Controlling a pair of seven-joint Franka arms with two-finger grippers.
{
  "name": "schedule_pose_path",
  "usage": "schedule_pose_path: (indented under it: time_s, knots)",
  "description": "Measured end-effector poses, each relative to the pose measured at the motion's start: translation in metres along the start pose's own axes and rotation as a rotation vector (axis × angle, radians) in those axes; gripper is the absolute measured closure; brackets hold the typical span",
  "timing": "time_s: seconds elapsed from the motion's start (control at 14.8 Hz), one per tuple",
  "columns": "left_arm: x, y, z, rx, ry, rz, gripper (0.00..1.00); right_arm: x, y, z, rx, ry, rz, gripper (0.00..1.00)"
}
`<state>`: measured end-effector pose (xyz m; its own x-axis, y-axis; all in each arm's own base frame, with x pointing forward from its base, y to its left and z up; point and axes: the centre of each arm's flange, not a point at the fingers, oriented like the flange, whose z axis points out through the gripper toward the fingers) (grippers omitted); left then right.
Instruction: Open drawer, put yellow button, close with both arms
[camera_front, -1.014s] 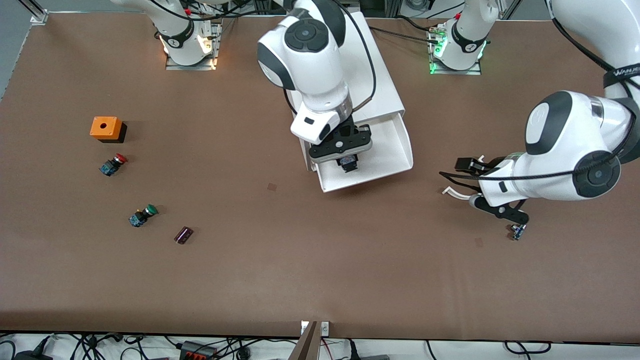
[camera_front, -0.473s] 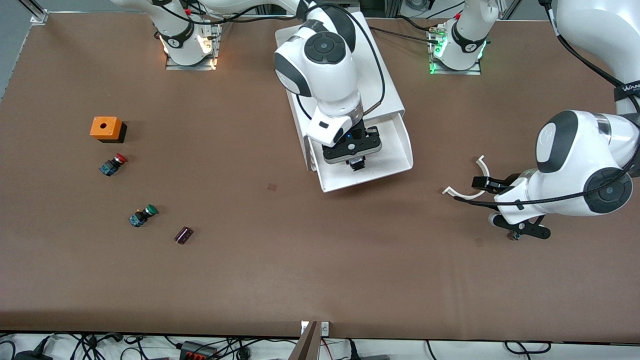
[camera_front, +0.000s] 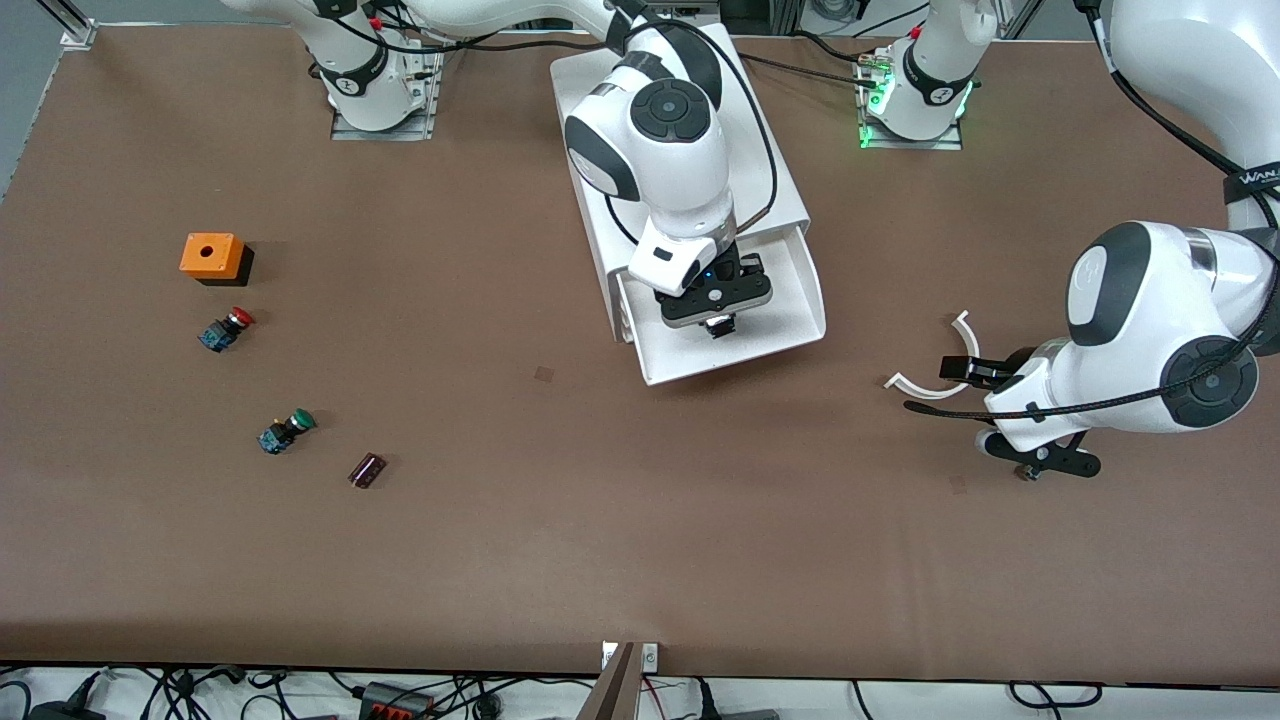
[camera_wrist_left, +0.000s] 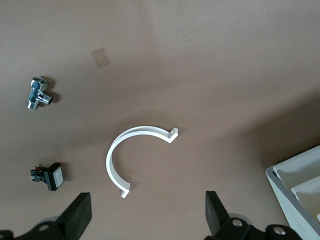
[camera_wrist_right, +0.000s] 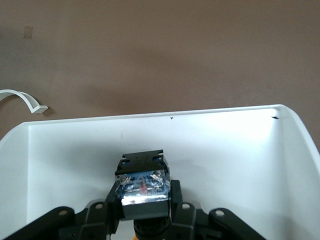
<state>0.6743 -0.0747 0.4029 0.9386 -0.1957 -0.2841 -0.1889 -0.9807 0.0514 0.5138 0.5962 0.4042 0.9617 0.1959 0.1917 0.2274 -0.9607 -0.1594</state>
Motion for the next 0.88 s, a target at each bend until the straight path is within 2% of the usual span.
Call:
schedule_pose_path:
  time_s: [0.07, 0.41, 0.47, 0.74, 0.88]
  knots:
    - [0.000, 0.000, 0.000, 0.000, 0.000, -0.001, 0.00, 0.000, 0.000, 0.000, 0.000, 0.000, 0.000, 0.54]
    - [0.000, 0.005, 0.000, 0.000, 0.000, -0.061, 0.00, 0.001, -0.001, -0.005, 0.005, 0.007, 0.022, 0.06]
    - [0.001, 0.007, 0.000, -0.002, 0.000, -0.079, 0.00, 0.004, -0.003, -0.012, 0.013, 0.019, 0.030, 0.00]
    - [0.003, 0.027, -0.001, -0.028, 0.007, -0.211, 0.00, 0.030, 0.013, -0.050, 0.034, 0.082, 0.073, 0.00]
    - [0.006, 0.048, -0.002, -0.027, 0.032, -0.280, 0.00, 0.049, 0.049, -0.061, 0.000, 0.064, 0.122, 0.00]
